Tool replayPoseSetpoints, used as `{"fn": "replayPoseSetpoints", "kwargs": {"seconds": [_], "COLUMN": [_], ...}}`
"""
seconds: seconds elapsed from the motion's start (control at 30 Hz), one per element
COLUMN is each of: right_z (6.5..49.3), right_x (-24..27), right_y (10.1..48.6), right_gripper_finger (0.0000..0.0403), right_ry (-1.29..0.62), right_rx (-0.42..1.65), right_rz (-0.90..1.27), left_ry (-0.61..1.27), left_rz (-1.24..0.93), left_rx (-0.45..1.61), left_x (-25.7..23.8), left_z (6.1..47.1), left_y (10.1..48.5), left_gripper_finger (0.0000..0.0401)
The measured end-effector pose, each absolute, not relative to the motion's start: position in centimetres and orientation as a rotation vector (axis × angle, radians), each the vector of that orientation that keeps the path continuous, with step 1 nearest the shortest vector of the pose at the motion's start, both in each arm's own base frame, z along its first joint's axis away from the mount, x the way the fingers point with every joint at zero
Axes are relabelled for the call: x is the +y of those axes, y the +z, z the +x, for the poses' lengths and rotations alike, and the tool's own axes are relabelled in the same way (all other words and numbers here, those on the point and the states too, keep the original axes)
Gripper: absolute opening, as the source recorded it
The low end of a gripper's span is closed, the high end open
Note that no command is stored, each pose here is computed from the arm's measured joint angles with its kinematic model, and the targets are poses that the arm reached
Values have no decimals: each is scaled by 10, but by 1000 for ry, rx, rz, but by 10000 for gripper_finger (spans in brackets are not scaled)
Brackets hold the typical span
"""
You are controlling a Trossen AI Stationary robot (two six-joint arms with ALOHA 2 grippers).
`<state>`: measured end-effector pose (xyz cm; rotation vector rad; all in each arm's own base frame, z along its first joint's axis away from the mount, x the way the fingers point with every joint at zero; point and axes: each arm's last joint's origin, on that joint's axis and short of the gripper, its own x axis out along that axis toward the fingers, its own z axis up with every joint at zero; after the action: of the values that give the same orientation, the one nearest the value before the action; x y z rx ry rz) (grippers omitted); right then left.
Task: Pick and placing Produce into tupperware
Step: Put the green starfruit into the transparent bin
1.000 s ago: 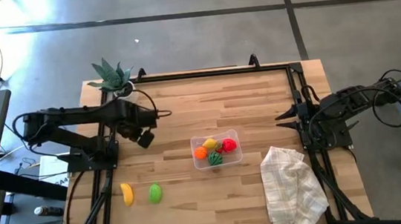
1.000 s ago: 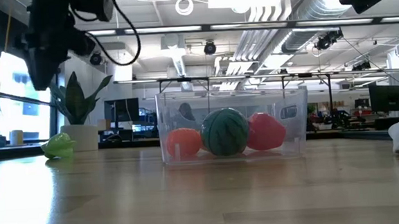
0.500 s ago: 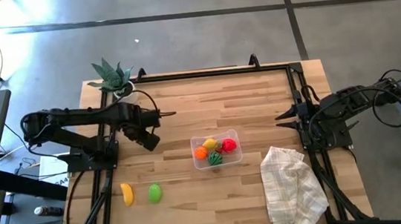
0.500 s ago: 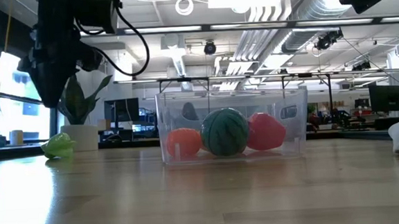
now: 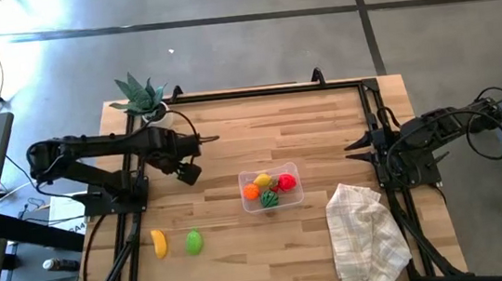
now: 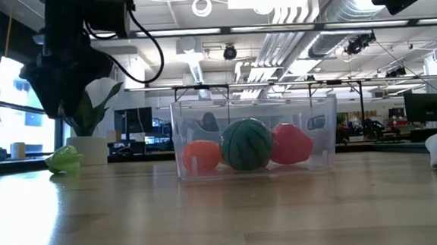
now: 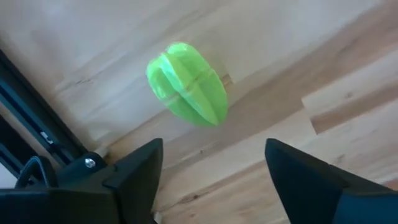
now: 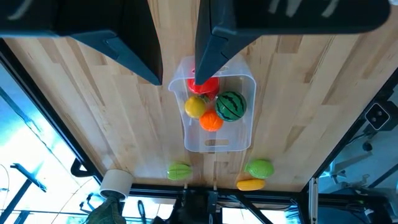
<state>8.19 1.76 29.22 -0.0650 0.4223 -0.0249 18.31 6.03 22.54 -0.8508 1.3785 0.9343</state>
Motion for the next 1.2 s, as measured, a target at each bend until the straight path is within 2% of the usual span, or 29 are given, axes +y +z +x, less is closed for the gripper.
{"fn": "replayPoseSetpoints", "kwargs": {"seconds": [0.13,0.33,0.83,1.0,1.2], "right_z": [82,82,82,82,82], "right_x": [18,18,18,18,18], "right_y": [292,292,292,292,292], "right_gripper_finger": [84,84,84,84,84], "right_ry": [-25,-25,-25,-25,-25], "right_rx": [422,423,423,423,423], "right_rz": [-65,-65,-65,-65,-65], "left_ry": [959,979,1052,1068,1065], "left_rz": [-885,-881,-925,-1029,-1030], "left_rx": [1349,1314,1463,1363,1303], "left_x": [69,78,78,78,80], "left_z": [182,183,184,187,191], "left_y": [225,224,187,176,173], "left_gripper_finger": [290,291,292,292,292]}}
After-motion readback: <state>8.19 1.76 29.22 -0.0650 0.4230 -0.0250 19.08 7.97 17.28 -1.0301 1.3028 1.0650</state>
